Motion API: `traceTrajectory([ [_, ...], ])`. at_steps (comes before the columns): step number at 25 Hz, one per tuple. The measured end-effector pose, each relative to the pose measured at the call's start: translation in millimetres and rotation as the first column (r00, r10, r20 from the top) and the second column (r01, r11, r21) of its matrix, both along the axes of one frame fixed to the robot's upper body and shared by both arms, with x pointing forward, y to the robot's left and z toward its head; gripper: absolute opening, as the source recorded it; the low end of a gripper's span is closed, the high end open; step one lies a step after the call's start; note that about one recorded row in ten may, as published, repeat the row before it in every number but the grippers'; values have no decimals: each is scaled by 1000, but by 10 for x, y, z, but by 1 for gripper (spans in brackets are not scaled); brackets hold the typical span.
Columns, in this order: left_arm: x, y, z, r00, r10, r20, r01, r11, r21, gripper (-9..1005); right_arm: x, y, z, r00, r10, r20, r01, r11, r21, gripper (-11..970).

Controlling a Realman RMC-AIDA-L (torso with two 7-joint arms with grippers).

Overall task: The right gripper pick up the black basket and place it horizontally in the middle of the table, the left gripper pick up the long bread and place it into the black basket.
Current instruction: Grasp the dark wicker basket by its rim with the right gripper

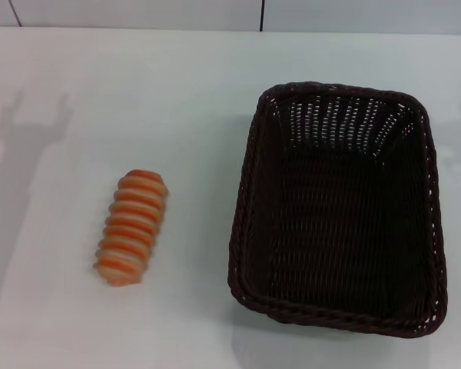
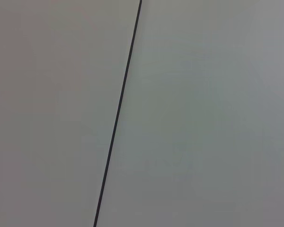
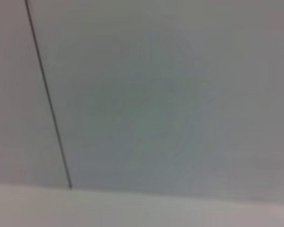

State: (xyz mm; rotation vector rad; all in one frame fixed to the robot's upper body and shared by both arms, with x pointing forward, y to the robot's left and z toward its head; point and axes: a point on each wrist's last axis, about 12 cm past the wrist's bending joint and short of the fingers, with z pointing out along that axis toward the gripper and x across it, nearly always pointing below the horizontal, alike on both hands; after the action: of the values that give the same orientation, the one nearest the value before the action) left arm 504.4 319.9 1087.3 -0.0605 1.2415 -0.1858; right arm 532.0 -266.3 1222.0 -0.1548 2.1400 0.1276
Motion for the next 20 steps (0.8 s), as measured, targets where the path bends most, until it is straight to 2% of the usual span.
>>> traceTrajectory([
  [10, -9, -15, -2, 1000, 3, 9, -3, 1000, -8, 774, -56, 198, 52, 973, 25, -229, -13, 998, 54, 695],
  [20, -12, 39, -37, 1000, 15, -7, -15, 1000, -8, 773, -97, 290, -100, 922, 21, -388, 31, 991, 128, 694],
])
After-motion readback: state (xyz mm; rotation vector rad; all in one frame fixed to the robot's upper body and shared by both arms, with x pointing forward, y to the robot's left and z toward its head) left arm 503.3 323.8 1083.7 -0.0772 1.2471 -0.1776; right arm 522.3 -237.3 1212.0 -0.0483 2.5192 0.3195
